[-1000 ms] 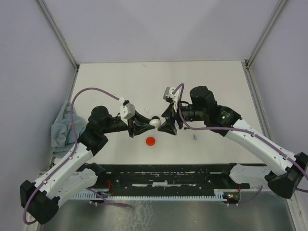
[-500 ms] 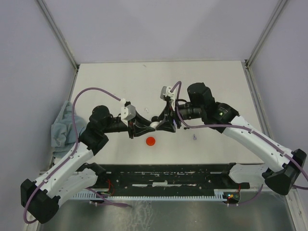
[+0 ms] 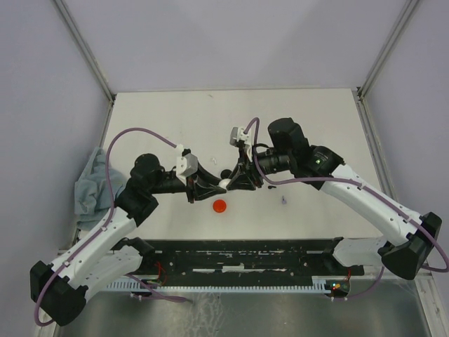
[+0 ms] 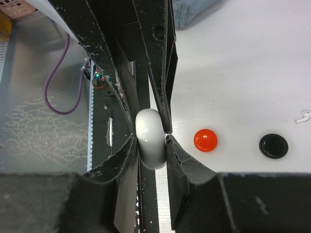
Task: Insert the wireless bluetooth earbuds into the charging case
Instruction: Pick up the charging case at the center of the board.
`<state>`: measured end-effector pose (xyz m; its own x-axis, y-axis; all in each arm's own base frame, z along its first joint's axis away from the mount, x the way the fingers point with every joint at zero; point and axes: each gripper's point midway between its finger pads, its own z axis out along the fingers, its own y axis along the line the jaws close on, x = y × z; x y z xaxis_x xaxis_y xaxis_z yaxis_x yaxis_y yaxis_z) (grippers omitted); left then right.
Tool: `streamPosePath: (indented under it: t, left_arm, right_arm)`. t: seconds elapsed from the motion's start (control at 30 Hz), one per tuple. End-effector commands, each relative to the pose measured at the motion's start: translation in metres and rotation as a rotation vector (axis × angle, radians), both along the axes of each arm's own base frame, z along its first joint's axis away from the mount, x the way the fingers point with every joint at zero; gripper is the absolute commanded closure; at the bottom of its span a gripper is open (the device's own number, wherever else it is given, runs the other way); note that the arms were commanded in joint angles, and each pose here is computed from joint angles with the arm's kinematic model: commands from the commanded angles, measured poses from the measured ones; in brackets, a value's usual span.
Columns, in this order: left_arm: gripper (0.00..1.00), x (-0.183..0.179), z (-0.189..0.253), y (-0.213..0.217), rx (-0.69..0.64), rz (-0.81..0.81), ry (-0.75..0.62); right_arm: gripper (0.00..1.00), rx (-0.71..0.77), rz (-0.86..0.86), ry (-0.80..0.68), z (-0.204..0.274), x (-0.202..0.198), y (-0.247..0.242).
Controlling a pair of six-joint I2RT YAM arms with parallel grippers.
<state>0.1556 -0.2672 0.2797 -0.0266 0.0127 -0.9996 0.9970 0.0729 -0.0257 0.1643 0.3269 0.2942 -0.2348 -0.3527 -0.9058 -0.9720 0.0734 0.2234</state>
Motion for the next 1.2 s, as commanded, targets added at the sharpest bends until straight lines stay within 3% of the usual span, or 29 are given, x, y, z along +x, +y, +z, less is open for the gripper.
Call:
streamPosePath:
  t: [0.0,0.2,0.37,0.83,1.17]
  left_arm:
    - [0.76,0.001,0.019,0.0,-0.037,0.008,-0.072]
    - [0.49,0.013,0.016,0.005,-0.088,0.125,-0.023]
    - [0.44,0.011,0.02,0.007,-0.189,0.152,0.023]
    - [0.43,0.005,0.035,0.007,-0.307,0.13,0.071]
    - [0.51,0.006,0.038,0.005,-0.327,0.12,0.1]
  right_arm:
    - [0.86,0.046,0.014,-0.033,0.023,0.001,0.003]
    - [0.88,0.079,-0.044,-0.052,0.034,0.007,0.002]
    - [0.87,0.133,-0.088,-0.063,0.044,0.01,0.002]
    - [0.87,0.196,-0.146,-0.038,0.047,0.014,0.003]
    - [0.87,0.226,-0.154,-0.015,0.05,0.014,0.006]
